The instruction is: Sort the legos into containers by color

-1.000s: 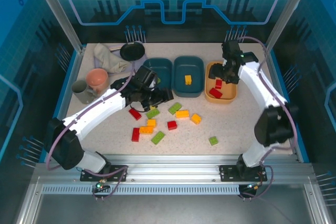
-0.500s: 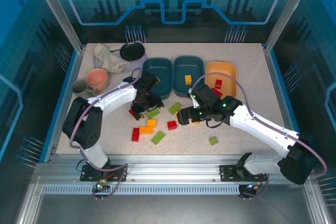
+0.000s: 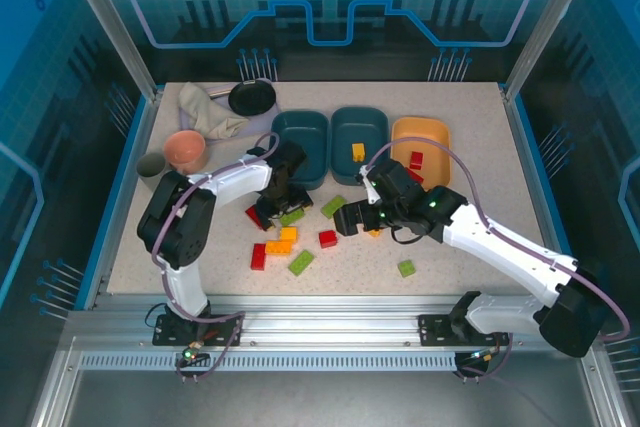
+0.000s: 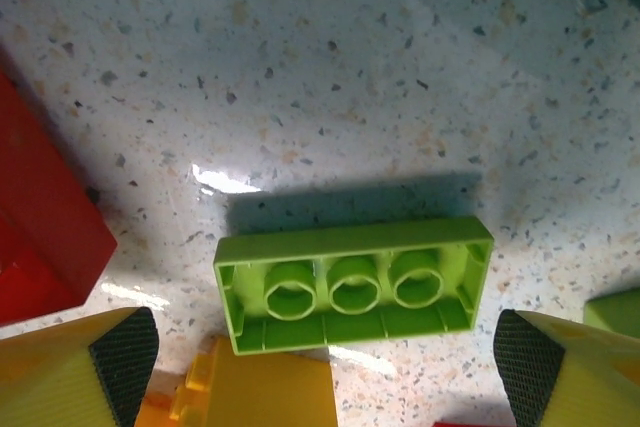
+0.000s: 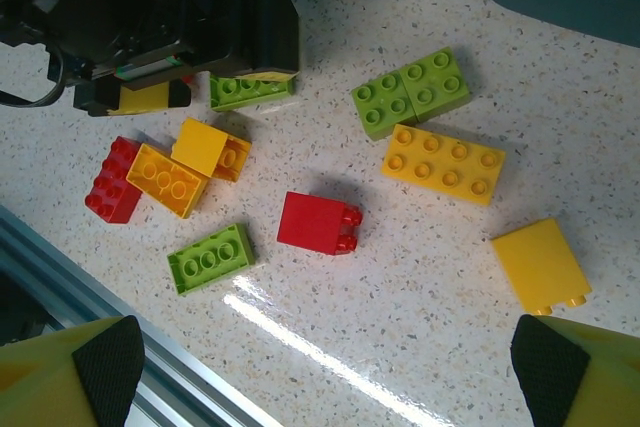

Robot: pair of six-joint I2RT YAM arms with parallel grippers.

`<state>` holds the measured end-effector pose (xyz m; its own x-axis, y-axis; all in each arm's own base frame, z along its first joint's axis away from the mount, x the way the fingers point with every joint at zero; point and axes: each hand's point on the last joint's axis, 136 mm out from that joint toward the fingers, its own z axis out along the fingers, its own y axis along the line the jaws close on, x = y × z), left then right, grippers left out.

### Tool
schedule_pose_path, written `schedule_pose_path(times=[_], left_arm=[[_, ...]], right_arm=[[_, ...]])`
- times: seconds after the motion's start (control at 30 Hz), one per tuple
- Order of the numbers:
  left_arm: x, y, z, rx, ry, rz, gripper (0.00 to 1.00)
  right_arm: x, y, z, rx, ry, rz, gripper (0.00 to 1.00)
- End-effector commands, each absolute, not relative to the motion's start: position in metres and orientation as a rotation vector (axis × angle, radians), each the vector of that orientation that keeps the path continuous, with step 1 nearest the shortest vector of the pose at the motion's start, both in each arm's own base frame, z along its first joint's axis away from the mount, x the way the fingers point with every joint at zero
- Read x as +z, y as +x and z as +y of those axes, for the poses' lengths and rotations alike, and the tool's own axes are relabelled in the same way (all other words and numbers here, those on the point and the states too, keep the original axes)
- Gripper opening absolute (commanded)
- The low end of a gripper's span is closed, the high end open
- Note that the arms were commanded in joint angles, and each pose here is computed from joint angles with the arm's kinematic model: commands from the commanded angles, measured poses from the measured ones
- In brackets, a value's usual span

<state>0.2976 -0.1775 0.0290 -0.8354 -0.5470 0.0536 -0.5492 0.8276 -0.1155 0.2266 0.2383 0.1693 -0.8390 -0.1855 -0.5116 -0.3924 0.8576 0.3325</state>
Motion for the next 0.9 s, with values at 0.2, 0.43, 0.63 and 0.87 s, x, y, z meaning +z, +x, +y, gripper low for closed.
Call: schedule_pose_path(times=[0.2, 0.43, 0.63, 0.87], left_arm=[[0.022, 0.31, -0.177, 0.114, 0.905, -3.047, 0.9], [0.012, 0.309, -0.178, 0.06, 0.886, -3.044, 0.84], [0.006, 0.307, -0.184, 0.053, 0.856, -3.052, 0.77], [0.006, 0.299, -0.183, 0.03, 0.847, -3.079, 0.69]], right_arm=[[0.179, 0.235, 0.249, 0.671, -0.415, 2.535, 0.98], [0.179, 0.235, 0.247, 0.676, -0.406, 2.539, 0.98], [0.177, 0.233, 0.244, 0.678, -0.389, 2.545, 0.97], [0.176, 0.232, 0.242, 0.677, -0.376, 2.546, 0.97]])
